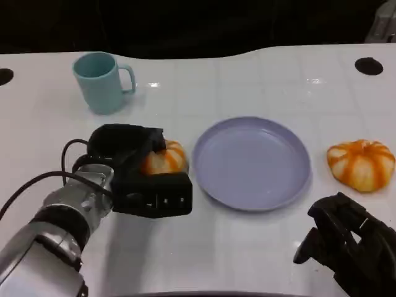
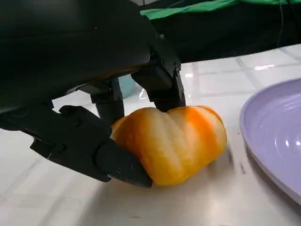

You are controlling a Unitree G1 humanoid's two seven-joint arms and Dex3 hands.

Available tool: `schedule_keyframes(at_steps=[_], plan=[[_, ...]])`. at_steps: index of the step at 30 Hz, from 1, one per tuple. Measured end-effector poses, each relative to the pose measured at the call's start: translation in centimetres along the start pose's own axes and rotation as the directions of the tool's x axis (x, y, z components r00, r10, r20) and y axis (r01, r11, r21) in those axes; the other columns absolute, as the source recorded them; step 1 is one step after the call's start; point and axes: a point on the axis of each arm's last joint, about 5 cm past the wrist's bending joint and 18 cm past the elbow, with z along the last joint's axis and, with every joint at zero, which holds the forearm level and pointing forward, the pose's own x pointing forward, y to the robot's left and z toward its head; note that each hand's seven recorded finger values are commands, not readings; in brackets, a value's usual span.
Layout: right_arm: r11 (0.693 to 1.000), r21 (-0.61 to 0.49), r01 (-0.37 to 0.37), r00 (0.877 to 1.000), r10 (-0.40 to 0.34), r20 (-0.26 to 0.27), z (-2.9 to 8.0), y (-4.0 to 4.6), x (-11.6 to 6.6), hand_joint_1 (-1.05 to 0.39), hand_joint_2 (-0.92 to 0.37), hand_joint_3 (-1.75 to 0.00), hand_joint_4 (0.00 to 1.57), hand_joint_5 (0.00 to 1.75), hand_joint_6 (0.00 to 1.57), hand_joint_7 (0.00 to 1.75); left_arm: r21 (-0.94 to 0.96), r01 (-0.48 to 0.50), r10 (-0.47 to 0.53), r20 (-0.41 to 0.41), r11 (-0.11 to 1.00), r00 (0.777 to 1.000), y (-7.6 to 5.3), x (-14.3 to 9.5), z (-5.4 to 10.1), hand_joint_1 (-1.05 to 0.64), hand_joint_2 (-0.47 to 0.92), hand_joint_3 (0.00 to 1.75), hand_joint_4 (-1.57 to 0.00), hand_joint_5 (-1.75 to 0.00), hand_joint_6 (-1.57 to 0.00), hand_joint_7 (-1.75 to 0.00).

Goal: Grasp the bread from the table and place it into the plate.

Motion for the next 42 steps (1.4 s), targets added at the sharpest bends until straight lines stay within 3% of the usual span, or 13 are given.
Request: schedule_keyframes(at_steps=[4, 8, 10, 13, 18, 24, 26, 28, 36, 42], plan=[[1.000, 0.000, -0.001, 1.000, 0.001, 0.000, 0.0, 0.00, 0.0, -0.50, -0.92, -0.25, 0.57, 1.72, 0.54, 1.41, -0.037, -0.042, 0.042, -0.008, 0.998, 0.999, 0.3, 0.0, -0.3, -0.18, 0.86, 0.35, -0.86, -1.75, -0.62, -1.70], [1.000, -0.001, 0.000, 1.000, 0.000, 0.001, 0.0, -0.02, 0.0, -0.50, -0.92, -0.23, 0.57, 1.72, 0.54, 1.42, -0.131, -0.092, 0.085, -0.059, 0.987, 0.995, 1.0, 0.2, -0.6, -0.12, 0.61, 0.78, -0.86, -1.75, -0.62, -1.74], [1.000, -0.001, 0.000, 1.000, 0.000, 0.001, 0.0, -0.02, 0.0, -0.50, -0.92, -0.23, 0.58, 1.72, 0.53, 1.42, -0.187, -0.126, 0.110, -0.094, 0.974, 0.989, 1.4, 0.4, -0.7, -0.12, 0.58, 0.85, -0.86, -1.75, -0.63, -1.75], [1.000, -0.001, -0.002, 1.000, 0.002, 0.002, 0.0, -0.01, 0.0, -0.49, -0.92, -0.25, 0.57, 1.74, 0.52, 1.44, -0.238, -0.161, 0.135, -0.121, 0.958, 0.983, 2.3, 0.8, -0.6, -0.17, 0.63, 0.84, -0.87, -1.75, -0.61, -1.75], [1.000, 0.000, -0.006, 1.000, 0.006, 0.002, 0.0, 0.00, 0.1, -0.50, -0.92, -0.24, 0.57, 1.75, 0.52, 1.45, -0.268, -0.196, 0.174, -0.104, 0.943, 0.979, 3.8, 1.5, 0.0, -0.19, 0.71, 0.68, -0.86, -1.75, -0.58, -1.74], [1.000, 0.000, -0.006, 1.000, 0.006, 0.002, 0.0, 0.00, 0.1, -0.49, -0.92, -0.24, 0.57, 1.75, 0.51, 1.46, -0.296, -0.200, 0.201, -0.028, 0.934, 0.979, 4.6, 2.0, 1.3, -0.18, 0.70, 0.73, -0.86, -1.75, -0.61, -1.75], [1.000, 0.000, -0.009, 1.000, 0.009, 0.002, 0.0, 0.00, 0.1, -0.49, -0.92, -0.24, 0.57, 1.75, 0.51, 1.46, -0.310, -0.189, 0.202, 0.011, 0.932, 0.979, 4.6, 2.1, 1.9, -0.16, 0.52, 1.05, -0.86, -1.75, -0.68, -1.75], [1.000, 0.000, -0.009, 1.000, 0.009, 0.002, 0.0, -0.01, 0.1, -0.49, -0.92, -0.24, 0.56, 1.75, 0.51, 1.46, -0.323, -0.165, 0.199, 0.074, 0.932, 0.977, 4.7, 2.2, 2.5, -0.16, 0.43, 1.14, -0.87, -1.75, -0.71, -1.75], [1.000, 0.001, -0.009, 1.000, 0.009, 0.001, 0.0, -0.01, 0.1, -0.49, -0.92, -0.23, 0.56, 1.75, 0.51, 1.46, -0.289, -0.104, 0.184, 0.266, 0.952, 0.946, 5.2, 2.7, 5.2, -0.20, 0.39, 1.14, -0.93, -1.75, -0.71, -1.75], [1.000, 0.003, -0.008, 1.000, 0.008, 0.001, 0.0, -0.02, 0.0, -0.49, -0.92, -0.23, 0.56, 1.75, 0.51, 1.47, -0.270, -0.098, 0.179, 0.297, 0.958, 0.938, 5.3, 2.8, 5.8, -0.20, 0.43, 1.09, -0.94, -1.75, -0.71, -1.75]])
